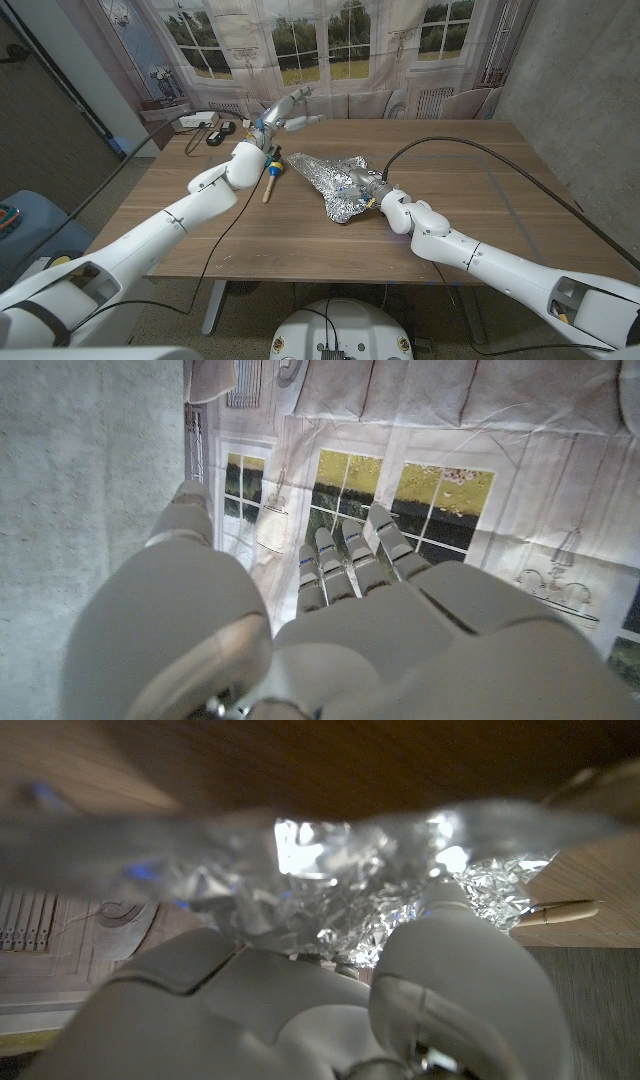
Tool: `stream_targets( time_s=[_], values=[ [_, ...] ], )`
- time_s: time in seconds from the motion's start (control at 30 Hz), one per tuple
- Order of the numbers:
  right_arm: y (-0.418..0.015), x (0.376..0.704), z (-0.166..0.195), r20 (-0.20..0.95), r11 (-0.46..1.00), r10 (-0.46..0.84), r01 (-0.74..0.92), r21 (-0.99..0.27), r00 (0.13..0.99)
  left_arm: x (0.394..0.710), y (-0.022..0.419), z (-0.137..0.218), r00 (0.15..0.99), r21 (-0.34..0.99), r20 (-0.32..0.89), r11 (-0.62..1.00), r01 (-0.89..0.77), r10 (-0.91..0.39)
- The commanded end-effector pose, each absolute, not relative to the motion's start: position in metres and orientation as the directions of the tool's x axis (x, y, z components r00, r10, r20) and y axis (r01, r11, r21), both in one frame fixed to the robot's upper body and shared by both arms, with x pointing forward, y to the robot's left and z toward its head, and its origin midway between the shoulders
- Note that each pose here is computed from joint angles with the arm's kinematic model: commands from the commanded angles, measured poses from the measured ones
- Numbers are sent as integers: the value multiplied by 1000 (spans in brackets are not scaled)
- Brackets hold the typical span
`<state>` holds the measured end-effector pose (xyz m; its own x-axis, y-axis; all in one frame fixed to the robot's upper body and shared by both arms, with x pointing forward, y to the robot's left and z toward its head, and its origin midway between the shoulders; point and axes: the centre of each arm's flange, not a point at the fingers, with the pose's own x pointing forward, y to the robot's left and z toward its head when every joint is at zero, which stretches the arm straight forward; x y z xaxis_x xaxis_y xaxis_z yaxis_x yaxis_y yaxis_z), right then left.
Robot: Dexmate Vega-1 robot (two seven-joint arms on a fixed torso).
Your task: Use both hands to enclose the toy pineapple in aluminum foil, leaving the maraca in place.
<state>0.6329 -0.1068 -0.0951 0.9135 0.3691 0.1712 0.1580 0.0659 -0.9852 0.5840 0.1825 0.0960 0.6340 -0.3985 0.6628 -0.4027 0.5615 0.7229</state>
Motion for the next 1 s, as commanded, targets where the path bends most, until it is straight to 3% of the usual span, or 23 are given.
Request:
stream_targets(
  time_s=[0.03, 0.27, 1.0],
  values=[
    [-104, 632, -92, 186, 68, 379, 174, -982, 906, 571, 162, 99, 763, 901, 431, 284, -329, -483],
    [-105, 632, -93, 182, 70, 387, 168, -983, 904, 561, 161, 94, 867, 956, 287, 178, -233, -407],
    [-113, 630, -94, 178, 82, 400, 158, -984, 899, 574, 148, 69, 920, 978, 203, 122, -171, -335]
  ],
)
